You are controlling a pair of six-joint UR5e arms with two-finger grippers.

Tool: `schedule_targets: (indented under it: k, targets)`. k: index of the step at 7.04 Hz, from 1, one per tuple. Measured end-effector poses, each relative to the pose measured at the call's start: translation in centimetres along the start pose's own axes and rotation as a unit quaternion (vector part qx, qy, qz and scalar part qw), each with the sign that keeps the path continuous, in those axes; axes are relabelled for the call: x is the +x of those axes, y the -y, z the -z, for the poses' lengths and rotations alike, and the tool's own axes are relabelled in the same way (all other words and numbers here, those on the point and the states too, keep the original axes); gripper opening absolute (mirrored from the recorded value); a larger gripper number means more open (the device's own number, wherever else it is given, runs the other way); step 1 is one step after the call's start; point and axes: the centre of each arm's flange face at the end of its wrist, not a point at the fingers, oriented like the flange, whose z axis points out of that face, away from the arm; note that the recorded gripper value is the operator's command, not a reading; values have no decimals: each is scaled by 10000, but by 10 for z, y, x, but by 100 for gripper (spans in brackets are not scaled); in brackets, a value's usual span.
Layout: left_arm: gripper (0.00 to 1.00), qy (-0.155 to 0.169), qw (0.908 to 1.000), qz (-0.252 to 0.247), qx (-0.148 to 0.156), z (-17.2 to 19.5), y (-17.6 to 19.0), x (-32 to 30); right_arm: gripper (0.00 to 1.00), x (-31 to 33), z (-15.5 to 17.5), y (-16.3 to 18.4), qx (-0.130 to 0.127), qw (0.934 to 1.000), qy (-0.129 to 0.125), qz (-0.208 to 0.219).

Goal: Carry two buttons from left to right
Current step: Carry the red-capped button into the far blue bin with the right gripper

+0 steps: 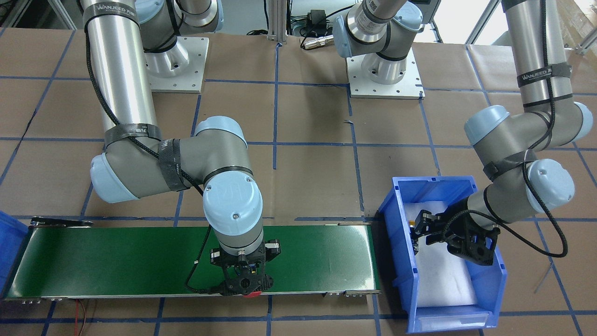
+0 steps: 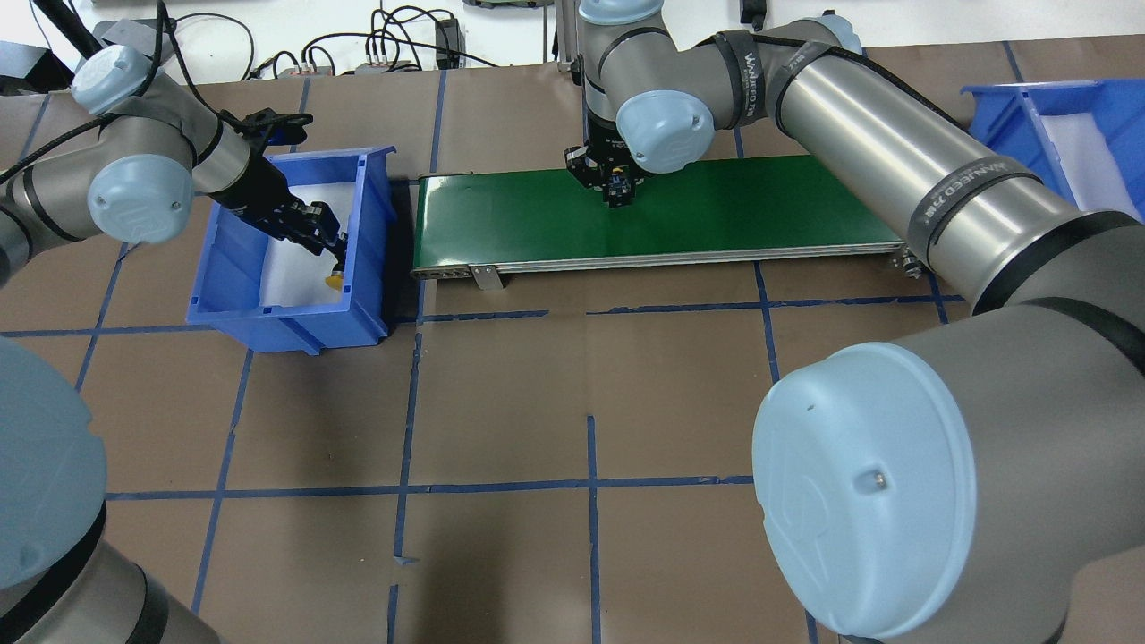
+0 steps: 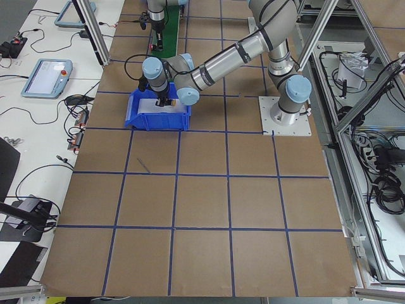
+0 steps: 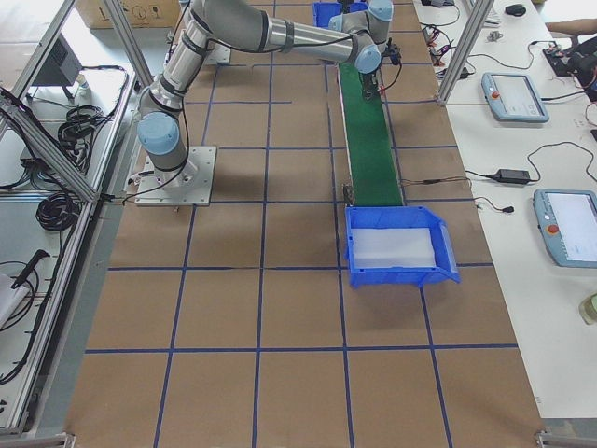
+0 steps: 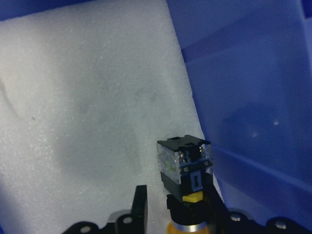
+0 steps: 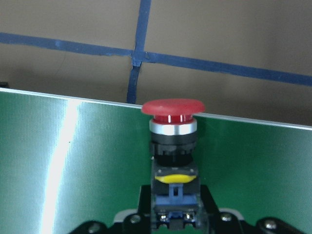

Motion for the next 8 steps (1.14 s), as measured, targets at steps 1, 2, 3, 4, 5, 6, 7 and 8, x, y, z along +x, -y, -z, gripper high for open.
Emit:
schedule_targets:
  k: [1,2,3,4,5,6,7,8]
  targets:
    - [37,-6,10000,8,6,0,0,0,7,14,8,1,-11,10000,-18,47]
    - [34,-10,10000,12,15,0,0,0,7,39,21,2,-58,9999,-47,91]
    - [31,-15,10000,18,22,0,1,0,7,78,42,0,-136,9997,-63,181]
    - [31,-14,10000,22,29,1,1,0,7,126,65,-6,-245,9991,-52,334]
    - [31,-4,10000,20,43,3,2,0,7,173,86,-15,-357,9982,-32,475]
    - [31,24,10000,12,66,6,4,-1,7,217,104,-26,-450,9972,-13,593]
    - [31,56,10000,1,81,9,5,-2,7,264,117,-37,-509,9962,14,713]
    - [31,73,9999,-9,87,11,5,-3,7,316,127,-49,-540,9949,48,848]
